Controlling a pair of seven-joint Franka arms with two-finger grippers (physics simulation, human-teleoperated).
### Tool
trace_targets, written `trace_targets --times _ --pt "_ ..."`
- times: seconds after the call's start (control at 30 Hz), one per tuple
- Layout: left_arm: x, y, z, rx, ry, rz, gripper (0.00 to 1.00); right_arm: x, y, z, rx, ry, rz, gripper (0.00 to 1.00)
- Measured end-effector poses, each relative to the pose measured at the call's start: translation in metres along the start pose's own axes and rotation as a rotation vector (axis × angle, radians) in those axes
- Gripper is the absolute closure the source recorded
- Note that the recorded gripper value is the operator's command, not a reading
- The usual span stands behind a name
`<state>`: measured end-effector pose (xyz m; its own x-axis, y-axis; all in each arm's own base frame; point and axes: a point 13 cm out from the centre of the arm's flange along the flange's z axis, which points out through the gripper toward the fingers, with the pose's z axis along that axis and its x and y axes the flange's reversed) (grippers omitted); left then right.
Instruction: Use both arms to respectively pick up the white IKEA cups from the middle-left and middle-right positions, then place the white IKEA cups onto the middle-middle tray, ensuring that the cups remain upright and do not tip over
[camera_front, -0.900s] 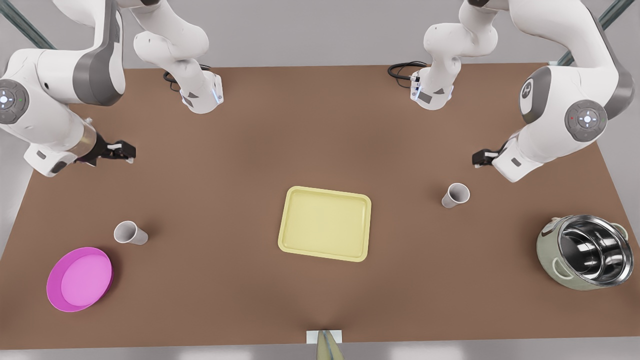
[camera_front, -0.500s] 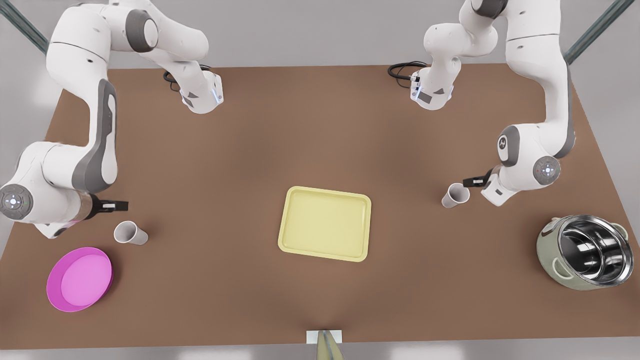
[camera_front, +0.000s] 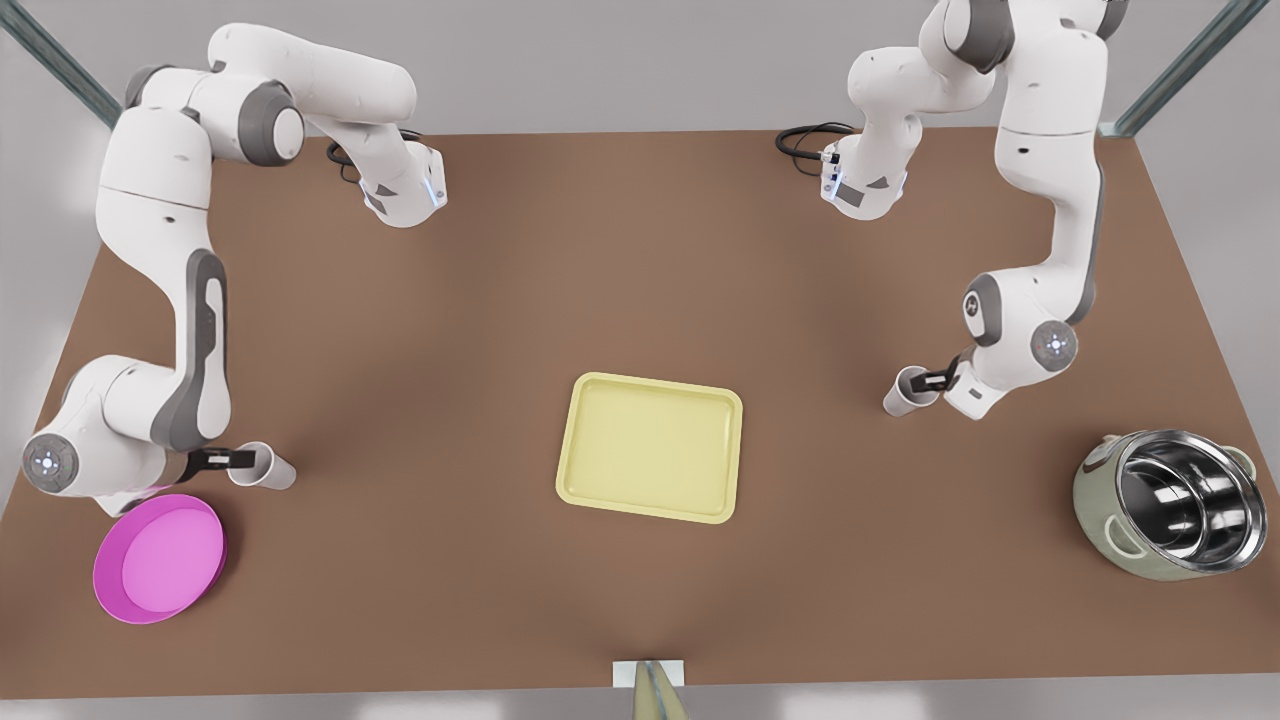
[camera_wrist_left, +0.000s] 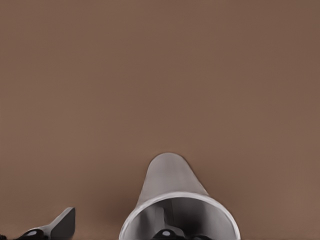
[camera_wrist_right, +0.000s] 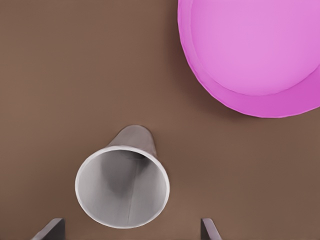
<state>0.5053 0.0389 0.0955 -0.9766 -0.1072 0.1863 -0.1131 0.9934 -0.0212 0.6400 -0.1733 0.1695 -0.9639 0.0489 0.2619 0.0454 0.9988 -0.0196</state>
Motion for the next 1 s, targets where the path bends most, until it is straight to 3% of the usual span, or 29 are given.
trace_targets --times 0.03,0.1,0.23,0.37,0.47,0.6,0.63,0.67,0.77,0.87,1.0 --pt "-0.001 -0.001 0.001 0.002 -0.003 -0.002 0.62 -0.001 -0.003 0.009 -0.009 0.004 0.004 0.0" --pt "-0.002 -0.003 0.002 0.011 -0.006 -0.016 0.7 -0.005 -0.006 0.022 -0.023 0.004 0.01 0.0" --pt "-0.003 -0.008 0.0 0.027 -0.014 -0.036 0.79 -0.011 -0.011 0.036 -0.043 -0.004 0.015 0.0" --pt "-0.018 -0.022 -0.03 0.044 -0.069 -0.021 0.79 -0.011 -0.024 0.052 -0.062 -0.004 0.026 0.0" --pt "-0.078 -0.118 -0.106 0.064 -0.166 0.108 0.79 -0.01 -0.03 0.064 -0.073 0.003 0.028 0.0" --pt "-0.069 -0.327 -0.112 0.073 -0.155 0.298 0.79 -0.009 -0.03 0.079 -0.082 0.017 0.017 0.0" --pt "-0.064 -0.359 -0.109 0.089 -0.145 0.297 0.79 -0.01 -0.029 0.08 -0.083 0.017 0.014 0.12" --pt "-0.06 -0.382 -0.105 0.104 -0.132 0.285 0.79 -0.01 -0.029 0.081 -0.084 0.017 0.01 0.34" --pt "-0.049 -0.411 -0.08 0.122 -0.076 0.205 0.79 -0.011 -0.029 0.08 -0.086 0.013 -0.004 0.63" --pt "-0.041 -0.419 -0.054 0.12 -0.029 0.117 0.79 -0.013 -0.023 0.075 -0.092 0.005 -0.024 0.78" --pt "-0.036 -0.423 -0.028 0.119 0.011 0.011 0.79 -0.017 -0.011 0.058 -0.085 -0.009 -0.059 0.79"
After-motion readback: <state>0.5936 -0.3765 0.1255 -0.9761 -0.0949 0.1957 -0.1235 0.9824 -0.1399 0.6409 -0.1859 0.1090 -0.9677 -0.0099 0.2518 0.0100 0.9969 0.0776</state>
